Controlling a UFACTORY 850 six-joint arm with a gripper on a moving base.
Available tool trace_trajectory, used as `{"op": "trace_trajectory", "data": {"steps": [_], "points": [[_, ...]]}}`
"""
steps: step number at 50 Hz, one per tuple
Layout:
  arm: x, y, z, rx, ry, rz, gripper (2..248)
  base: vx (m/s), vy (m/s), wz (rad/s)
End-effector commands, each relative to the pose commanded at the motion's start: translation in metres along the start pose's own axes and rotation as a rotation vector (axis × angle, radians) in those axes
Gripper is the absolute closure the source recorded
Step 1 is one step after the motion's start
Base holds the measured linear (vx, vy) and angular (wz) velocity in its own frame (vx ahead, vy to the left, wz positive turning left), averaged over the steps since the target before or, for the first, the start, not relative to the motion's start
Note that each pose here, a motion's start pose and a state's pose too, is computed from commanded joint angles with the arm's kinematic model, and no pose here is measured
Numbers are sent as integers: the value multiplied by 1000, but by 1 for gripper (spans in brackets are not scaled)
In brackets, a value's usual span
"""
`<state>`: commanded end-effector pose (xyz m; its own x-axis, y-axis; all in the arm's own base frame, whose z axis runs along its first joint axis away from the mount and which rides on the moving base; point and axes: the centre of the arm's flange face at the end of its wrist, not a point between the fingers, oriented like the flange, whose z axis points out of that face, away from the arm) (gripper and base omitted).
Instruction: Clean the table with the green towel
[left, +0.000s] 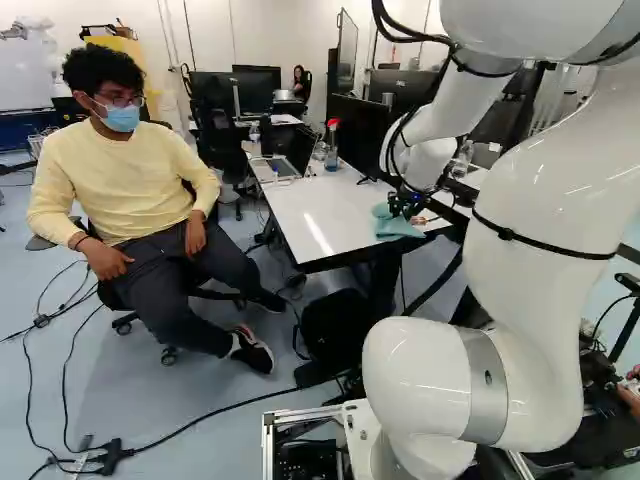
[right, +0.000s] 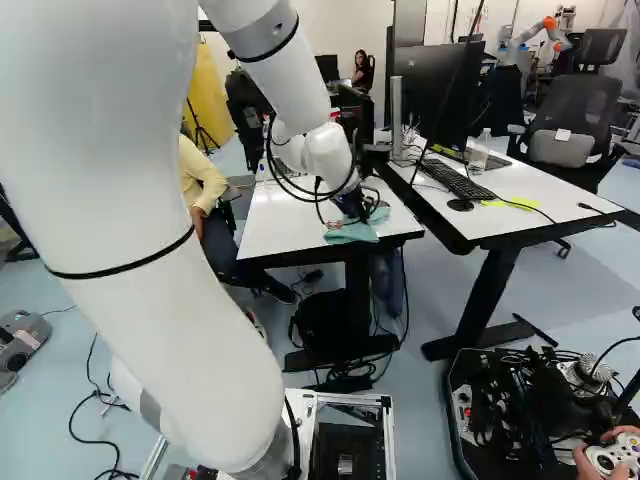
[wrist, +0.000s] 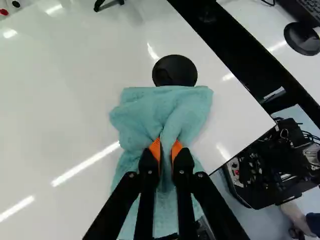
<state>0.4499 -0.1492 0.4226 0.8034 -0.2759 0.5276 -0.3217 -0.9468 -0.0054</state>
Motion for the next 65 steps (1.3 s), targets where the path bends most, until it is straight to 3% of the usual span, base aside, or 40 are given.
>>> {"op": "trace_trajectory", "data": {"steps": [24,45,65], "points": [[19,-43,12,46,7,-73,205,0,0,0],[25,-77,16,81,11,-128,205,0,0,0],[28,-84,8,89,29,-138,205,0,0,0]]}}
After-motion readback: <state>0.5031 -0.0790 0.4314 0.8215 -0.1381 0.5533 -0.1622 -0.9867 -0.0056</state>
